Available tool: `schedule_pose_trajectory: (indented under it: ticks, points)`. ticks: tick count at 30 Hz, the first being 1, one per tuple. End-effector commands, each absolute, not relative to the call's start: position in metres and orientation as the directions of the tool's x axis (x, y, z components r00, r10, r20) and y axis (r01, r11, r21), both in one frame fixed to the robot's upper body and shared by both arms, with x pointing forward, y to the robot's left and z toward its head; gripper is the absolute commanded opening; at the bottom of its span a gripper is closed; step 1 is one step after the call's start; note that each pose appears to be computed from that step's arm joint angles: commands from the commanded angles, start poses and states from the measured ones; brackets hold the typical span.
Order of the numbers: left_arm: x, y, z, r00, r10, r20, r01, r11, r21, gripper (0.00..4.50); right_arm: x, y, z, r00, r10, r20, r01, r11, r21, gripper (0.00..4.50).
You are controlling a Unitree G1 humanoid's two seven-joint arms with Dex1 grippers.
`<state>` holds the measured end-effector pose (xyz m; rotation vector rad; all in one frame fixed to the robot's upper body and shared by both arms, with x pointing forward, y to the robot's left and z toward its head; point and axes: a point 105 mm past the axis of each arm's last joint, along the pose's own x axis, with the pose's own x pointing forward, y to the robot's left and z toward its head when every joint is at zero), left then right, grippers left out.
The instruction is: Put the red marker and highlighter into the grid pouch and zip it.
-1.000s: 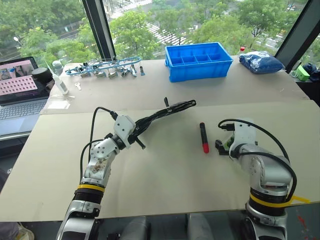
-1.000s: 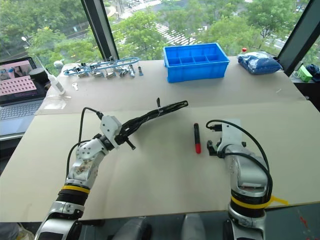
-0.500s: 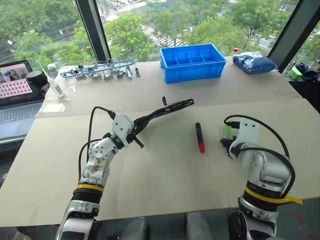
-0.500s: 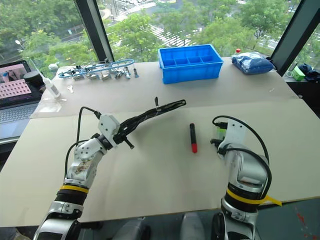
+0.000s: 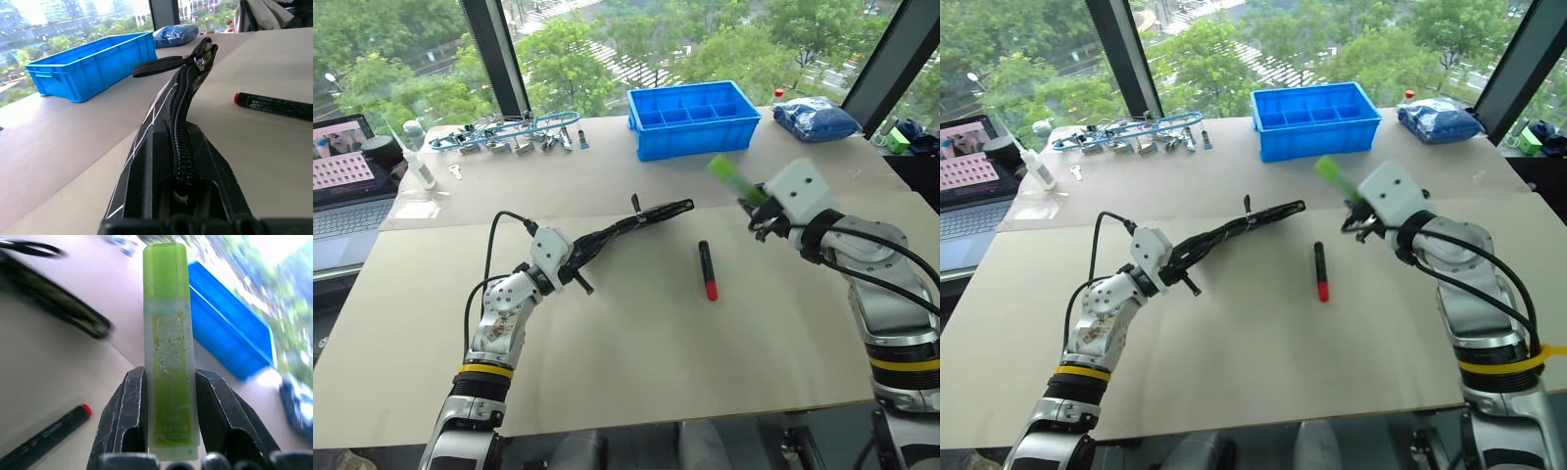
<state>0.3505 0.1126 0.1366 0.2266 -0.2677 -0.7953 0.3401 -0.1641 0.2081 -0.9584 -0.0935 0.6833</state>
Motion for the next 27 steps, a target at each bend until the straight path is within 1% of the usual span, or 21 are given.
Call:
schedule_pose_trajectory:
  ticks: [1,3,4,7,11,16,18,22,25,27]
  points:
    - [0.349,0.112,0.152,0.650,-0.734,0.194,0.667,0.675,0.317,0.00,0.329,-0.149,0.218,0.707,0.662,-0.247,-0.410,0.100,-0.906,1.02]
    - [0.349,0.111,0.152,0.647,-0.737,0.194,0.670,0.671,0.318,0.00,0.330,-0.140,0.218,0.688,0.678,-0.257,-0.351,0.001,-0.936,1.02]
    - [0.349,0.111,0.152,0.646,-0.738,0.193,0.671,0.670,0.318,0.00,0.330,-0.138,0.218,0.684,0.683,-0.258,-0.328,-0.028,-0.944,1.02]
    - [0.349,0.110,0.153,0.644,-0.741,0.193,0.672,0.668,0.320,0.00,0.340,-0.136,0.222,0.708,0.666,-0.234,-0.255,-0.068,-0.965,1.02]
    - [0.348,0.110,0.153,0.642,-0.742,0.193,0.672,0.666,0.325,0.00,0.348,-0.137,0.226,0.719,0.660,-0.220,-0.241,-0.061,-0.969,1.02]
    - [0.348,0.111,0.155,0.643,-0.741,0.193,0.669,0.666,0.330,0.00,0.352,-0.143,0.221,0.736,0.633,-0.241,-0.229,-0.103,-0.968,1.02]
    - [0.349,0.111,0.156,0.643,-0.741,0.196,0.667,0.667,0.332,0.00,0.357,-0.150,0.222,0.761,0.602,-0.241,-0.217,-0.114,-0.970,1.02]
    - [0.349,0.110,0.158,0.642,-0.740,0.200,0.665,0.667,0.335,0.00,0.368,-0.171,0.220,0.824,0.501,-0.264,-0.244,-0.105,-0.964,1.02]
    - [0.349,0.110,0.158,0.640,-0.742,0.200,0.666,0.666,0.336,0.00,0.371,-0.168,0.226,0.840,0.490,-0.232,-0.234,-0.057,-0.971,1.02]
    - [0.349,0.110,0.158,0.639,-0.743,0.200,0.668,0.664,0.336,0.00,0.371,-0.165,0.229,0.841,0.497,-0.213,-0.215,-0.055,-0.975,1.02]
